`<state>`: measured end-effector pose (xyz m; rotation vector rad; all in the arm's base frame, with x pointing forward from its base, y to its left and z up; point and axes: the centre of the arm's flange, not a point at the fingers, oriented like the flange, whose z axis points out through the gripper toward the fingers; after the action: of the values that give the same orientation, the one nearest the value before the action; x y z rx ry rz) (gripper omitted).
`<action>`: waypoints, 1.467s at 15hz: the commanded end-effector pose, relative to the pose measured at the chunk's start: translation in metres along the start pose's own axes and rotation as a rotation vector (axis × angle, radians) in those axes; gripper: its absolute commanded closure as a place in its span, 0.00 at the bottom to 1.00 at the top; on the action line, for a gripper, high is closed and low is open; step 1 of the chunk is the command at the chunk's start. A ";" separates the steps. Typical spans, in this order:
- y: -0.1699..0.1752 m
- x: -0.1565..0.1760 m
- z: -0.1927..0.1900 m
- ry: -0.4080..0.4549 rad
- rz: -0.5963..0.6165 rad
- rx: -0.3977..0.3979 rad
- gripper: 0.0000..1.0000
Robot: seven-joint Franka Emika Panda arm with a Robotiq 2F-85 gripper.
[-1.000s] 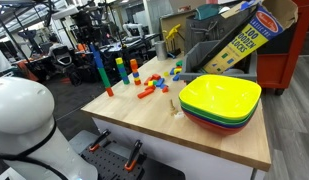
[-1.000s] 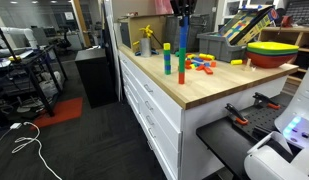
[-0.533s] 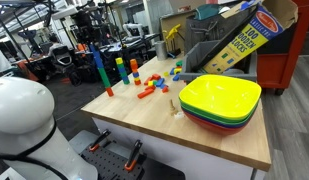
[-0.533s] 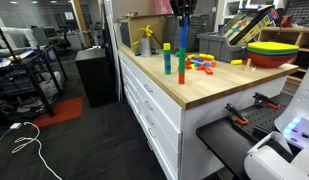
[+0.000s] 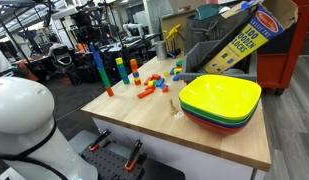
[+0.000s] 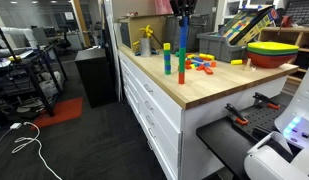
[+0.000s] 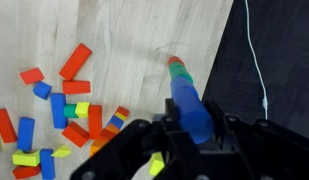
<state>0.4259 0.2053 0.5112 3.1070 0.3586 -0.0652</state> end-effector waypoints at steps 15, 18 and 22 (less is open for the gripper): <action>-0.001 0.001 0.001 0.008 0.031 0.018 0.92; -0.001 0.002 0.001 0.007 0.031 0.017 0.92; -0.001 0.002 0.001 0.005 0.033 0.017 0.92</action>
<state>0.4267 0.2056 0.5098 3.1074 0.3580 -0.0664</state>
